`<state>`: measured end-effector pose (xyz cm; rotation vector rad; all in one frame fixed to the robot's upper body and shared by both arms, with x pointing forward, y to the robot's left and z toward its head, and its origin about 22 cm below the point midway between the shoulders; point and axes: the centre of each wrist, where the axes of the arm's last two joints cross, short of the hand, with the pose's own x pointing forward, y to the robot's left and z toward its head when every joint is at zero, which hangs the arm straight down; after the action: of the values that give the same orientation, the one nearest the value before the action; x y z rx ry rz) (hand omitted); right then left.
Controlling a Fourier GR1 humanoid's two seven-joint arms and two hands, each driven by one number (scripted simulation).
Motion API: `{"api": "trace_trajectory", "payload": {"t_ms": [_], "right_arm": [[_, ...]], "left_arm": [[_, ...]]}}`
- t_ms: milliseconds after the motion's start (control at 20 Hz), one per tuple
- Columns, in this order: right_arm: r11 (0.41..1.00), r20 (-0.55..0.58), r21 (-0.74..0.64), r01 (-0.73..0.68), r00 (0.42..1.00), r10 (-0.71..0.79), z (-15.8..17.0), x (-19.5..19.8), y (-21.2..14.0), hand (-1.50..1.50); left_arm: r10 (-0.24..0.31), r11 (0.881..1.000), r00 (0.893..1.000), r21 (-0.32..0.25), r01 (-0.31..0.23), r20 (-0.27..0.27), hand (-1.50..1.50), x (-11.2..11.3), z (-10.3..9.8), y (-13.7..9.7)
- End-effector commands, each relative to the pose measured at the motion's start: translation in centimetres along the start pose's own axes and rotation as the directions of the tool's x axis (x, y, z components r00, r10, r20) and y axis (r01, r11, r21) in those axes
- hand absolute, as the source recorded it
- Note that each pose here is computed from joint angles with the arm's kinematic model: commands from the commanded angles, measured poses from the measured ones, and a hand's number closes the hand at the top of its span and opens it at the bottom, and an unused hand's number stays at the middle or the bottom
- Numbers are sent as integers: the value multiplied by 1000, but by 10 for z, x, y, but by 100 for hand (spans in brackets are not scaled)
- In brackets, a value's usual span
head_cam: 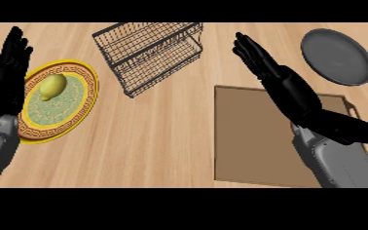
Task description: Pick the sweet potato from the tray and place it in the tiered basket
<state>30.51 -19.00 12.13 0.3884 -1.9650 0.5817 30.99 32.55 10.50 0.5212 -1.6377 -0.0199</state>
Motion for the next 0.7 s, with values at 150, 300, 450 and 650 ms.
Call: {"api": "trace_trajectory", "payload": {"t_ms": [150, 300, 450, 650], "right_arm": [[834, -78, -508, -215, 976, 204, 70, -5, -68, 150], [520, -358, -745, -417, 908, 215, 128, -22, -109, 150], [194, -325, -918, -346, 936, 132, 164, -41, -99, -150], [141, -454, -851, -506, 844, 287, 203, -54, -53, -150]], "left_arm": [[122, 973, 981, -176, -147, -149, 0, -25, 28, -31], [159, 959, 954, -188, -210, -254, 0, -45, 44, -47], [223, 921, 925, -246, -303, -307, 0, -50, 62, -67], [226, 860, 929, -389, -331, -293, 0, -40, 70, -84]]}}
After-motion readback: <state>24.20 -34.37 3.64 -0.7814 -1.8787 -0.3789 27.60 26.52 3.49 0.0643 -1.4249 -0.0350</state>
